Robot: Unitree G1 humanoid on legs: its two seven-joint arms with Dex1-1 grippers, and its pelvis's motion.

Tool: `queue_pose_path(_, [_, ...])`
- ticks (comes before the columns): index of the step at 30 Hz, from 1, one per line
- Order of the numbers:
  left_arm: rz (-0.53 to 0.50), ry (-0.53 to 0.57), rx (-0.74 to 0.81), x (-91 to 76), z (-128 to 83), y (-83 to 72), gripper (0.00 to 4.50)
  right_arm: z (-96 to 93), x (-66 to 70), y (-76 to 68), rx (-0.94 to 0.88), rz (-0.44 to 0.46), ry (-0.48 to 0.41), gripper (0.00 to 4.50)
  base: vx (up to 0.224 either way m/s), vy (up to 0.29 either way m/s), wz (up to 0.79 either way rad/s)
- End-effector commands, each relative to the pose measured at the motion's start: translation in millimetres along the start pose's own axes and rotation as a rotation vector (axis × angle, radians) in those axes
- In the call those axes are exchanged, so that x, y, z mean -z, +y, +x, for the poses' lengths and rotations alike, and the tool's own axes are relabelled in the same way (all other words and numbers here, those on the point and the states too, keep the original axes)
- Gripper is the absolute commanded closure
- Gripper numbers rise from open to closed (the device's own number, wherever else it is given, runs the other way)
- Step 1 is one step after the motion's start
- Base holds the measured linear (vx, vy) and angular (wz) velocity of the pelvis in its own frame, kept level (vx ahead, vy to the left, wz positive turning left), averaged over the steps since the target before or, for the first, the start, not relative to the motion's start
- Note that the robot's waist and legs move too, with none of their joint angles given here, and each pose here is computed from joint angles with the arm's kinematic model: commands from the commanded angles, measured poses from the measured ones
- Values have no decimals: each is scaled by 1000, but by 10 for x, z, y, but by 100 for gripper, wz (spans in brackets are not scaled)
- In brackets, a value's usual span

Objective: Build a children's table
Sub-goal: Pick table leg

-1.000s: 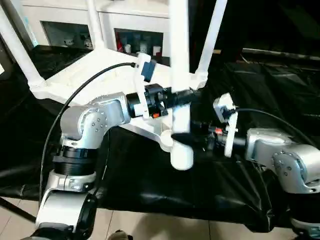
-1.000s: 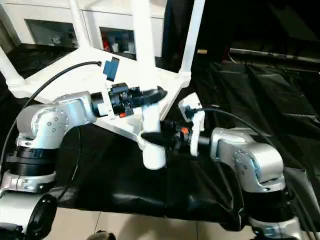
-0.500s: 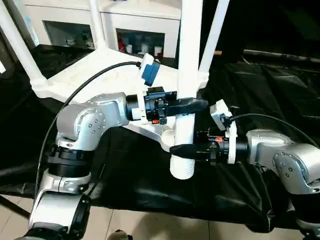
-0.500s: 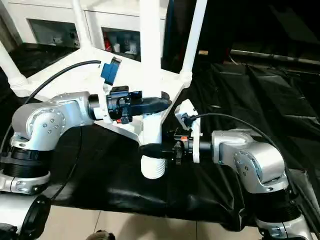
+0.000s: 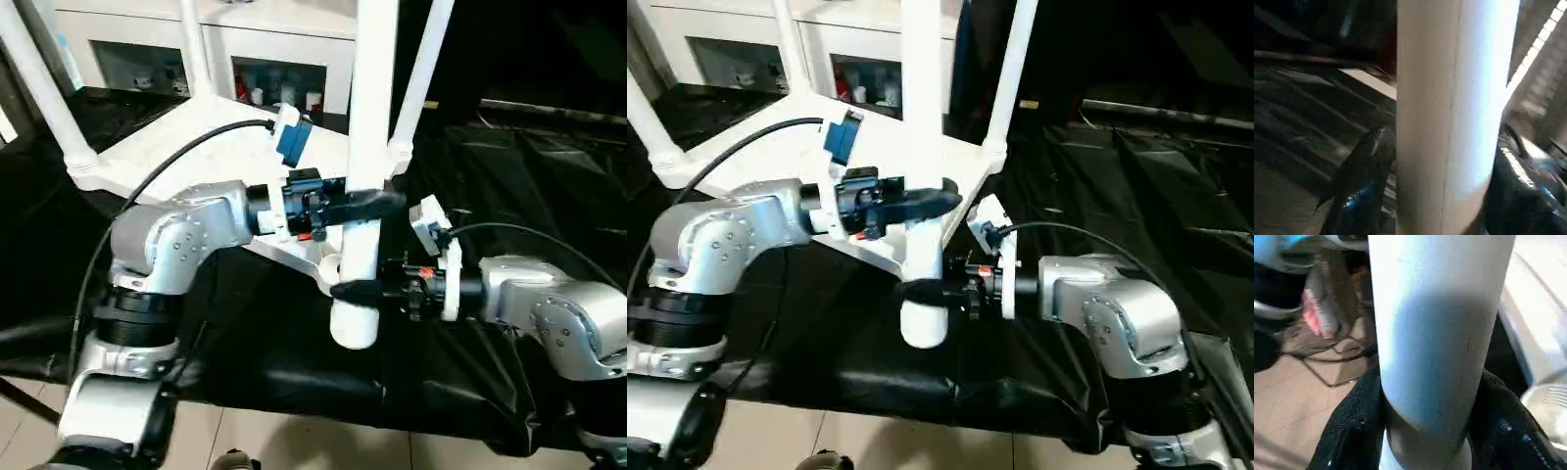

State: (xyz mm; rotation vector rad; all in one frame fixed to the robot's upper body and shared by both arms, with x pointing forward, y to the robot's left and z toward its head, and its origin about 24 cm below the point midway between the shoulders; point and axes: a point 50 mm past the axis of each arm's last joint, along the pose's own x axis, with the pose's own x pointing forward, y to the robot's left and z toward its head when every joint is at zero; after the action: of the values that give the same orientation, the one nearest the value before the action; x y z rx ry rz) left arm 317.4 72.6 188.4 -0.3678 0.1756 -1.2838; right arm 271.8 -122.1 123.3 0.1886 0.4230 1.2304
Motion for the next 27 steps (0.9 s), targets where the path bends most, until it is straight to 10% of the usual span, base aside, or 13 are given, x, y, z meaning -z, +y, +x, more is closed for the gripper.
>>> queue_pose_path(1, [75, -34, -145, -104, -5, 74, 161, 16, -55, -17, 56, -47, -16, 261, 0, 0, 0])
queue_pose_path(24, [33, -113, -263, -104, 65, 108, 269, 110, -119, -106, 208, -121, -46, 262, 0, 0, 0])
queue_pose_path(27, [44, -97, -228, -94, 77, 71, 269, 112, -113, -104, 190, -107, -54, 206, 0, 0, 0])
